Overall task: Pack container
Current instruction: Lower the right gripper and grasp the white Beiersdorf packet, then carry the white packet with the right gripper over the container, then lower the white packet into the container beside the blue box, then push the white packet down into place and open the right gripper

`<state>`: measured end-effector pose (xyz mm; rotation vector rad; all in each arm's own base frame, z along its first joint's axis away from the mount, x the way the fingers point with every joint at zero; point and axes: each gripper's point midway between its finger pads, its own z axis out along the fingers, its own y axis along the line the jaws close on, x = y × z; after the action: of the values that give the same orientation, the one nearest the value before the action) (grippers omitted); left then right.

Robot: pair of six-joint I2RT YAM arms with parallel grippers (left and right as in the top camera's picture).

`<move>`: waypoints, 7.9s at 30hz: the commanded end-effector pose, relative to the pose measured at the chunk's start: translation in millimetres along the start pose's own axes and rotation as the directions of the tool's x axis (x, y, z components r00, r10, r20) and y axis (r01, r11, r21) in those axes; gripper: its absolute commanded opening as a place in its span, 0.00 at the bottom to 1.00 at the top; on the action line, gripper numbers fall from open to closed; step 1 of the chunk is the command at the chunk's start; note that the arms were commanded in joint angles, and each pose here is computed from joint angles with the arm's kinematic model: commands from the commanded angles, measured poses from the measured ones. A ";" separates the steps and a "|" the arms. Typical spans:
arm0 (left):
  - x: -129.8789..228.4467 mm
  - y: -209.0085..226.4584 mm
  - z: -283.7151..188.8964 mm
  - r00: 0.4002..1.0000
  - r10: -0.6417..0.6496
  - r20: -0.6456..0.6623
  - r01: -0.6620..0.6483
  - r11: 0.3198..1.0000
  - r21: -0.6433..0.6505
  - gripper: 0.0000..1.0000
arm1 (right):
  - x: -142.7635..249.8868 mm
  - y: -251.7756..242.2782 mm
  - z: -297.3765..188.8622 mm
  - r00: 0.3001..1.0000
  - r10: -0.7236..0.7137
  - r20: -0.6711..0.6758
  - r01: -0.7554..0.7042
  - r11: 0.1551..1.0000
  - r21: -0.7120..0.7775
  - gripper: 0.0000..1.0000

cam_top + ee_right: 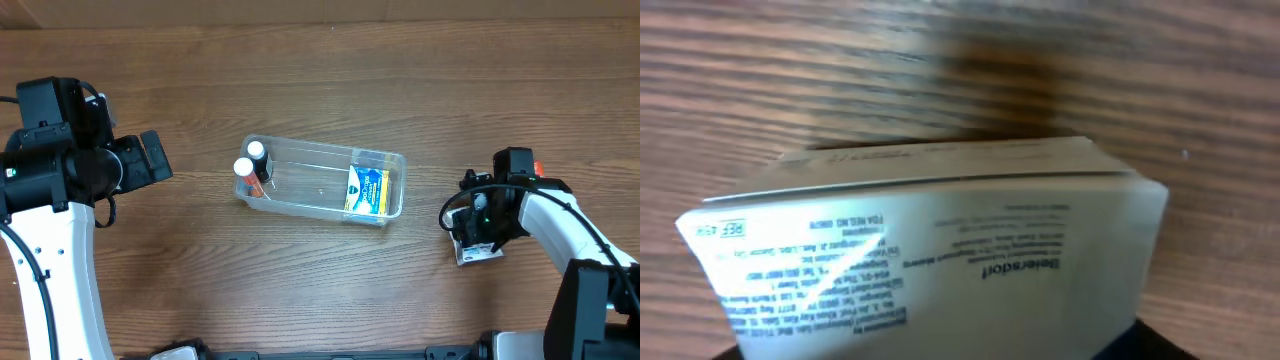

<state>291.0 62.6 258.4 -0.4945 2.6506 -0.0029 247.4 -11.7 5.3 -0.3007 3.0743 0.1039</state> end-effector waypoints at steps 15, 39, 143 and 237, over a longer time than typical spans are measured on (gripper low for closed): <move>-0.1 -0.4 0.4 1.000 -0.003 -0.001 0.003 1.000 0.002 1.00 | -22.5 -4.6 -10.1 0.998 0.014 0.060 -0.015 1.000 0.008 0.49; -1.2 -0.4 0.4 1.000 -0.003 0.003 0.003 1.000 0.001 1.00 | -107.0 147.9 -242.3 0.907 0.177 0.381 -0.140 0.982 -0.125 0.41; 0.6 -0.2 0.4 1.000 -0.003 -0.004 0.003 1.000 0.001 1.00 | -165.6 295.5 -45.1 0.961 -0.133 0.242 0.125 0.991 0.045 0.04; 1.5 -0.1 0.4 1.000 -0.003 -0.008 0.003 1.000 0.000 1.00 | -177.6 326.8 -12.7 0.935 -0.271 0.230 0.291 0.955 -0.058 0.04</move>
<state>289.4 62.2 257.6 -0.4959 2.6577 -0.0033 347.3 348.9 48.5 -0.7014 2.8042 0.3290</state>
